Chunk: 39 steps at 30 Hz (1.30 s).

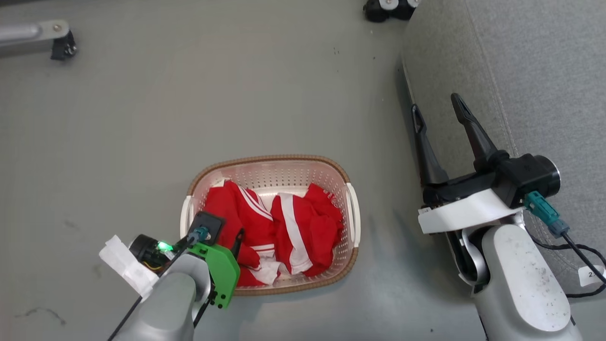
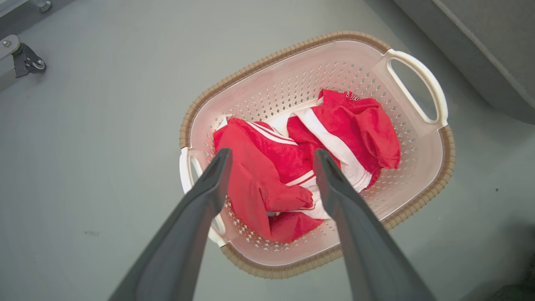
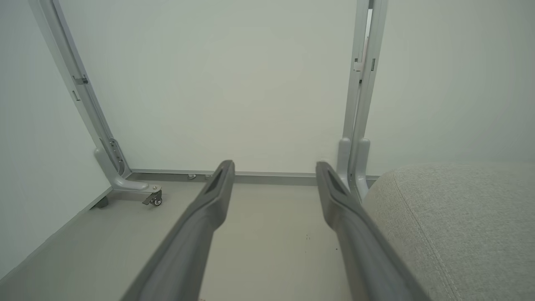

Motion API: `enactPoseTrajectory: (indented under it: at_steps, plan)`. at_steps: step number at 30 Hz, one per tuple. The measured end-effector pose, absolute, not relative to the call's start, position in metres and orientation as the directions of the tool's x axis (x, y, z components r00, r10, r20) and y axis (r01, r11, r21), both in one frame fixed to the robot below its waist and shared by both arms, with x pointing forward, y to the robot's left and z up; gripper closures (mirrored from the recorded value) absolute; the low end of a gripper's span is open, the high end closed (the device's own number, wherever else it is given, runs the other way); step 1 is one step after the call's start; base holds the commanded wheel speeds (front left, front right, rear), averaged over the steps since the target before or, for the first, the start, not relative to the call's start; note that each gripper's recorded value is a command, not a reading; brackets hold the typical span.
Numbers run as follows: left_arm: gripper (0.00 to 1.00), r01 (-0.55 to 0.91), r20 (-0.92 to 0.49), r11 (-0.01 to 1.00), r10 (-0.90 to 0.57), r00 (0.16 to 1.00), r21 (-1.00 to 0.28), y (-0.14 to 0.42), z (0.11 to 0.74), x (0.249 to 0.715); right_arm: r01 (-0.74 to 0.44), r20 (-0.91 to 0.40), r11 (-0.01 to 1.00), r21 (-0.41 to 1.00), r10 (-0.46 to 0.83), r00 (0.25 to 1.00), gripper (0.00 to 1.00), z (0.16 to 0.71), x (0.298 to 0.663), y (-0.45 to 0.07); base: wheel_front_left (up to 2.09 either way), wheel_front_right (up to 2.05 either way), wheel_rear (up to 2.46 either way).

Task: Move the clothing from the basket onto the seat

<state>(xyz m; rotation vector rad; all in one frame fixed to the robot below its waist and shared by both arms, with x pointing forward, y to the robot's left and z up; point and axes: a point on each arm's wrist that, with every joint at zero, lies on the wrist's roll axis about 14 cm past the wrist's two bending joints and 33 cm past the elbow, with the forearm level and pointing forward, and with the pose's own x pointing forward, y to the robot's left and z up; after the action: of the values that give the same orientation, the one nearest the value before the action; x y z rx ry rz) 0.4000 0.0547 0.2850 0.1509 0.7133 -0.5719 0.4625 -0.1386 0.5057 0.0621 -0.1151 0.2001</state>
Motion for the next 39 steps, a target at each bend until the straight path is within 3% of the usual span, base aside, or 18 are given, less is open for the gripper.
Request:
enactPoseTrajectory:
  at_steps: [22,35,36,38,39]
  plan:
    - [0.00,0.703,-0.905,0.710,-0.322,0.277,-0.037,0.082,0.153,0.411,-0.127,-0.028,0.985,0.120,0.131,0.991,0.00,0.420,0.498,-0.165,0.00,0.00,0.00]
    - [0.00,0.808,-0.946,0.588,-0.282,0.159,-0.039,0.078,0.100,0.413,-0.082,-0.101,0.986,0.147,0.097,0.990,0.00,0.380,0.504,-0.179,0.00,0.00,0.00]
    - [0.07,0.818,-0.947,0.574,-0.282,0.150,-0.041,0.077,0.096,0.413,-0.077,-0.110,0.986,0.149,0.094,0.990,0.00,0.376,0.504,-0.180,0.00,0.00,0.00]
    - [0.98,0.828,-0.949,0.559,-0.281,0.142,-0.041,0.073,0.091,0.414,-0.071,-0.124,0.987,0.147,0.090,0.988,0.00,0.370,0.503,-0.182,0.00,0.00,0.00]
    - [1.00,0.833,-0.949,0.552,-0.282,0.140,-0.041,0.071,0.089,0.414,-0.069,-0.132,0.987,0.145,0.088,0.987,0.00,0.367,0.502,-0.182,0.00,0.00,0.00]
